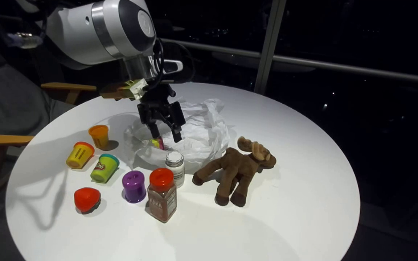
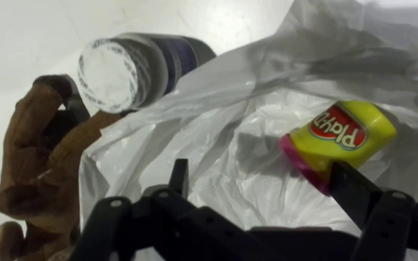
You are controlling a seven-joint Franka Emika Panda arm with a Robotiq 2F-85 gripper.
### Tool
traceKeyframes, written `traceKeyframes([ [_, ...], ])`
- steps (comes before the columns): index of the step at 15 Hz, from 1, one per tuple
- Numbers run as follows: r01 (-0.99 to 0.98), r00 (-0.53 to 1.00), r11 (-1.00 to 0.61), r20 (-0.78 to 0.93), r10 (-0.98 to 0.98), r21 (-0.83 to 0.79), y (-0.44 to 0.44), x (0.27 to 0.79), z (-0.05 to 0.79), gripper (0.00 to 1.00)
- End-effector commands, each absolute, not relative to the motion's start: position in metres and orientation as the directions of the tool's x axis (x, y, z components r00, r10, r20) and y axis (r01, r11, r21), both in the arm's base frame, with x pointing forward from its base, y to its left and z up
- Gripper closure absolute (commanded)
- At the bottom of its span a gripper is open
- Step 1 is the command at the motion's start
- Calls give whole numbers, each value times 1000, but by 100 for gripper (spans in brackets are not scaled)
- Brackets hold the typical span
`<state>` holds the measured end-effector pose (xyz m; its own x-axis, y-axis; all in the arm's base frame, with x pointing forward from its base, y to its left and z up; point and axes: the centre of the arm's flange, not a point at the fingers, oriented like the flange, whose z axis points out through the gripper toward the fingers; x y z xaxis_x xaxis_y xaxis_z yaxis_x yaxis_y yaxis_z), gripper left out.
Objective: Pick up all the objects from plastic bag and put it on the table.
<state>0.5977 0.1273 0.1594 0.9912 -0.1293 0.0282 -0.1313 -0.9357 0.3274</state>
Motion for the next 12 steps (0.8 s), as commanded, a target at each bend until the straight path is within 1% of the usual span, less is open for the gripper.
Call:
traceKeyframes([
  [1, -211, 973, -948, -38, -226, 239, 141, 592, 163, 0],
  [5, -288, 955, -947, -36, -295, 144, 162, 597, 163, 0],
  [12, -347, 937, -931, 13, -348, 115, 160, 605, 153, 0],
])
